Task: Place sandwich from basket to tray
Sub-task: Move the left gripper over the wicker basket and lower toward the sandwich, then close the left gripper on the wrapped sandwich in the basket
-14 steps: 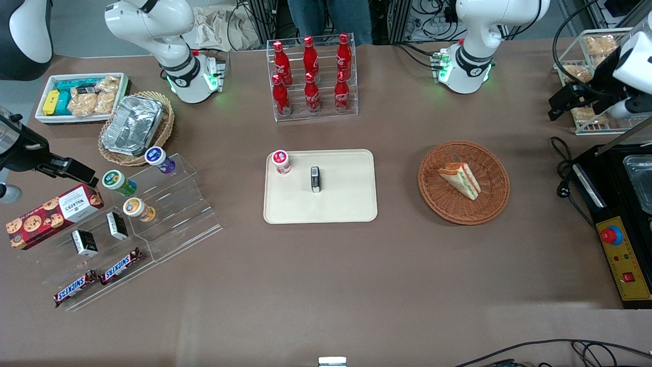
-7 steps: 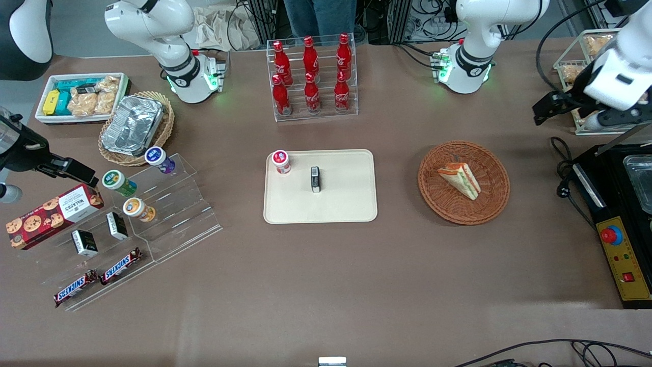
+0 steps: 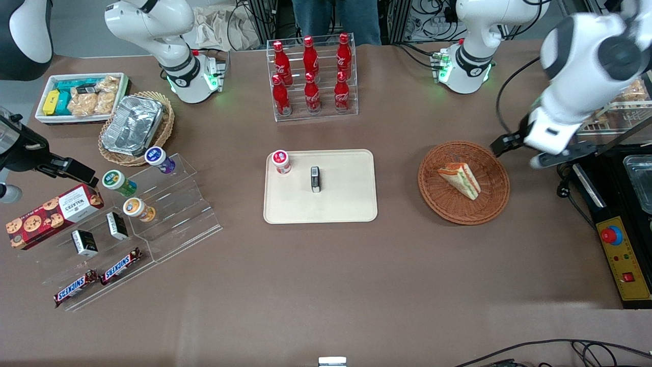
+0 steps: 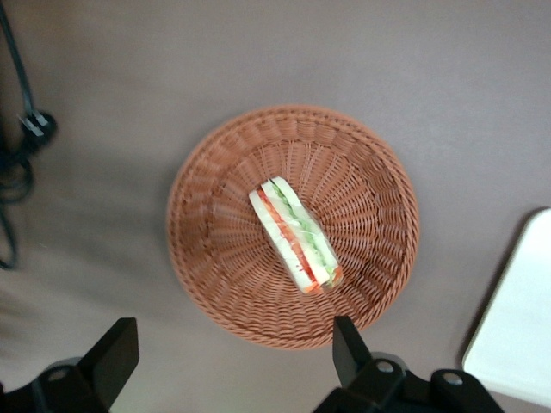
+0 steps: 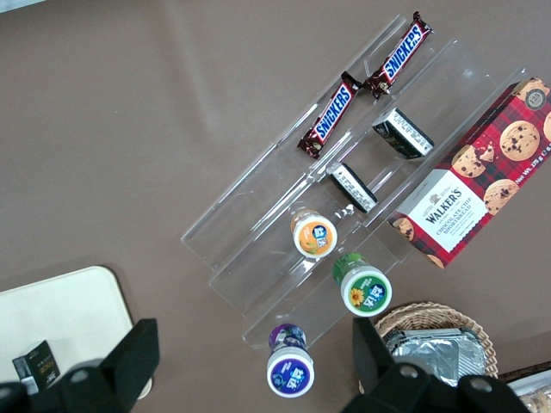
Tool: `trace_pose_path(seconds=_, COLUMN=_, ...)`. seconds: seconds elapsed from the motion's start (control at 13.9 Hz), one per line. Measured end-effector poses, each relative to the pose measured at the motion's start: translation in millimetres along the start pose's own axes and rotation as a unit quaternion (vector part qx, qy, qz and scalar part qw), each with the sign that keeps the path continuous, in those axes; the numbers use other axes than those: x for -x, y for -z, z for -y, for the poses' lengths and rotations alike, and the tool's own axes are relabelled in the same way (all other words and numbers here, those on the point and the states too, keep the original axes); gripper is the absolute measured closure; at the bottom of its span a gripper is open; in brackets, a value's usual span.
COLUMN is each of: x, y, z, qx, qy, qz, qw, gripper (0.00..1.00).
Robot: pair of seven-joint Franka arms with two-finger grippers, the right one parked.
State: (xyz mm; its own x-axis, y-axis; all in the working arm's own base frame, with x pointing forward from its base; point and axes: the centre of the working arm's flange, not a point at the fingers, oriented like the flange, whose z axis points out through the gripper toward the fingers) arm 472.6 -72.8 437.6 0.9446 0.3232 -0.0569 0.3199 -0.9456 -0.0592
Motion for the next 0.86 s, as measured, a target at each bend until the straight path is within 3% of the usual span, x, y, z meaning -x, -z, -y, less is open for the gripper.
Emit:
trace_pose_path(seconds=0.14, x=5, y=-31, z=-6, qx=-0.011, qy=0.022, qz=0.019, qw=0.9995, gripper=0.01)
trace_pose_path(seconds=0.29, x=3, y=-50, z=-18, qx=-0.014, qy=0.05, qz=0.025, qw=0.9984, gripper=0.0)
trace_pose_path(seconds=0.58, x=-7, y=-73, z=-36, qx=0.028, qy=0.119, qz=0.036, qw=0.9919, gripper=0.01)
trace_pose_path(seconds=0.86, x=-14, y=-97, z=-40, qx=0.043, qy=0.157, qz=0.022, qw=0.9864, gripper=0.02)
